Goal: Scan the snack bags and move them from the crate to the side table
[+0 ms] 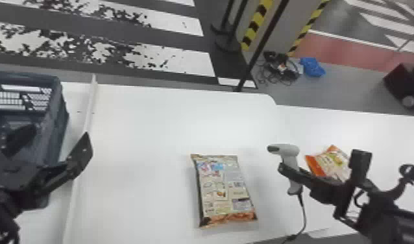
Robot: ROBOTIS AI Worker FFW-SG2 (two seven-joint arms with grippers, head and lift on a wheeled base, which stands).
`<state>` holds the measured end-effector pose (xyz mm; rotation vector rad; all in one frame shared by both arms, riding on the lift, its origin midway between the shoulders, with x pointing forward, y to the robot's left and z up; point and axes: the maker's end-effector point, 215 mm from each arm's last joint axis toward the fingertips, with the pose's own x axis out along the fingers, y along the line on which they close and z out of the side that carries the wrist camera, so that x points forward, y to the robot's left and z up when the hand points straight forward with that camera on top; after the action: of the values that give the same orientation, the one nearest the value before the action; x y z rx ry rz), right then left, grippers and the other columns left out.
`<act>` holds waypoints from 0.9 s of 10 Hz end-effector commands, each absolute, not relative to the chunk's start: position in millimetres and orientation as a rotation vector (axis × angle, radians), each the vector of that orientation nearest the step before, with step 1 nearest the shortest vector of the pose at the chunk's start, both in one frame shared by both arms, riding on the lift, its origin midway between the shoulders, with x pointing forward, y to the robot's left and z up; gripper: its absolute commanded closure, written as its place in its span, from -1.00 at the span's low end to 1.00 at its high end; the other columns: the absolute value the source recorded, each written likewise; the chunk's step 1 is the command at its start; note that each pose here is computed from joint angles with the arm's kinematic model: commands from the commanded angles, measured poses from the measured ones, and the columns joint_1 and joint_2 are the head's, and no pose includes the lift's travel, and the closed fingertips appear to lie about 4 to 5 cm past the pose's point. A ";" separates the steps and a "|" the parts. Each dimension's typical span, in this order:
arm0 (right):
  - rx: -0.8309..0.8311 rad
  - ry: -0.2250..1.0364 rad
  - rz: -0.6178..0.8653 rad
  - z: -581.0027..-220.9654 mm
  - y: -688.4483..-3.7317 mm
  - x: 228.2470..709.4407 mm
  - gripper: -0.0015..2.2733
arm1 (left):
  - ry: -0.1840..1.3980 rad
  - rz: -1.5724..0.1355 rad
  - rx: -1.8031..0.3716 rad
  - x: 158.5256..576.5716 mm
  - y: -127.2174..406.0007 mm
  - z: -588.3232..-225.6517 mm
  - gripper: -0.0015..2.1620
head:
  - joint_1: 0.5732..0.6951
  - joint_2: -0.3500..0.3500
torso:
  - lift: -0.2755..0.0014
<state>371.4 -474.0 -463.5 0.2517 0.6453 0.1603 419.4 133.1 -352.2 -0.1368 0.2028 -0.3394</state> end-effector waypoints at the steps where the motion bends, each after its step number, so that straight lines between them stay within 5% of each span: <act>1: 0.242 0.662 0.112 -472.2 -502.6 388.0 0.88 | 0.225 -0.356 -0.128 419.3 123.3 -357.8 -0.97 | 1.00 -1.00 | 0.36; 7: 0.138 0.739 0.127 -542.5 -504.4 414.9 0.80 | 0.238 -0.376 -0.123 407.2 110.6 -361.7 -0.97 | 1.00 -1.00 | 0.36; 8: 0.114 0.722 0.121 -539.1 -507.8 417.7 0.26 | 0.240 -0.379 -0.121 406.0 108.6 -362.5 -0.97 | 1.00 -1.00 | 0.36; 9: 0.097 0.711 0.108 -534.5 -513.8 417.2 -0.91 | 0.237 -0.382 -0.121 405.7 106.9 -361.0 -0.97 | 1.00 -1.00 | 0.36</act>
<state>417.0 -511.4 -537.9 0.1068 0.7196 0.1099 406.0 108.3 -361.8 -0.1208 0.2386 -0.3794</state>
